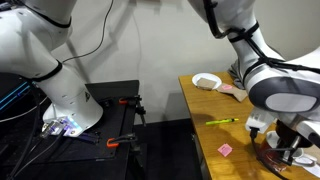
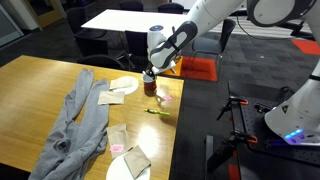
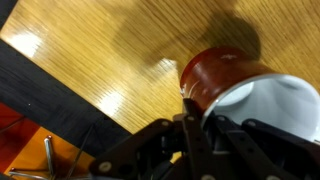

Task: Move the cup to the right then put the marker in the cup

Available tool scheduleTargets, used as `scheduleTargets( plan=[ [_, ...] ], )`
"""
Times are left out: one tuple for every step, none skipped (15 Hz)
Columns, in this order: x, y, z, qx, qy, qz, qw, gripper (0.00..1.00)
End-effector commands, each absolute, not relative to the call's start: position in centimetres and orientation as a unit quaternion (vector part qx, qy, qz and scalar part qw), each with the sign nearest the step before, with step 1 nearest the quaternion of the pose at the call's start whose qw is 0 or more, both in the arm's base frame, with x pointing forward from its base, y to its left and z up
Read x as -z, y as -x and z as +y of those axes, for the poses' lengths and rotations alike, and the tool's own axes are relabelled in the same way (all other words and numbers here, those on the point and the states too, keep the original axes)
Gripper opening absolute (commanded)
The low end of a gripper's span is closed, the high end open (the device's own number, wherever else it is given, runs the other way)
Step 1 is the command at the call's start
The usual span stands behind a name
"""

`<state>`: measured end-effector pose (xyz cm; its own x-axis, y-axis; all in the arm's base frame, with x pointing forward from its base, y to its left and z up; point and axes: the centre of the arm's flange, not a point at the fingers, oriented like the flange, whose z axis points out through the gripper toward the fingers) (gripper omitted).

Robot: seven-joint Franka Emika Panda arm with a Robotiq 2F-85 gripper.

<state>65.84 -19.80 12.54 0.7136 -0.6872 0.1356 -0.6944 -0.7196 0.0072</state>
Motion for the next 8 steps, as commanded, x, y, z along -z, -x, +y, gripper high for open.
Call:
scheduleTargets(
  plan=[
    [-12.56, -66.62, -20.06, -0.077, -0.913, -0.4, 0.031, 0.02],
    [-12.38, -66.62, -20.1, -0.08, -0.911, -0.404, 0.033, 0.02],
    [-12.21, -66.62, -20.14, -0.081, -0.909, -0.407, 0.033, 0.02],
    [-12.09, -66.63, -20.18, -0.081, -0.908, -0.409, 0.033, 0.02],
    [-11.98, -66.66, -20.2, -0.082, -0.906, -0.413, 0.033, 0.02],
    [-11.95, -66.61, -20.2, -0.081, -0.906, -0.414, 0.034, 0.02],
    [-11.85, -66.59, -20.19, -0.082, -0.905, -0.417, 0.034, 0.02],
    [-11.81, -66.56, -20.14, -0.081, -0.904, -0.418, 0.035, 0.1]
  ],
)
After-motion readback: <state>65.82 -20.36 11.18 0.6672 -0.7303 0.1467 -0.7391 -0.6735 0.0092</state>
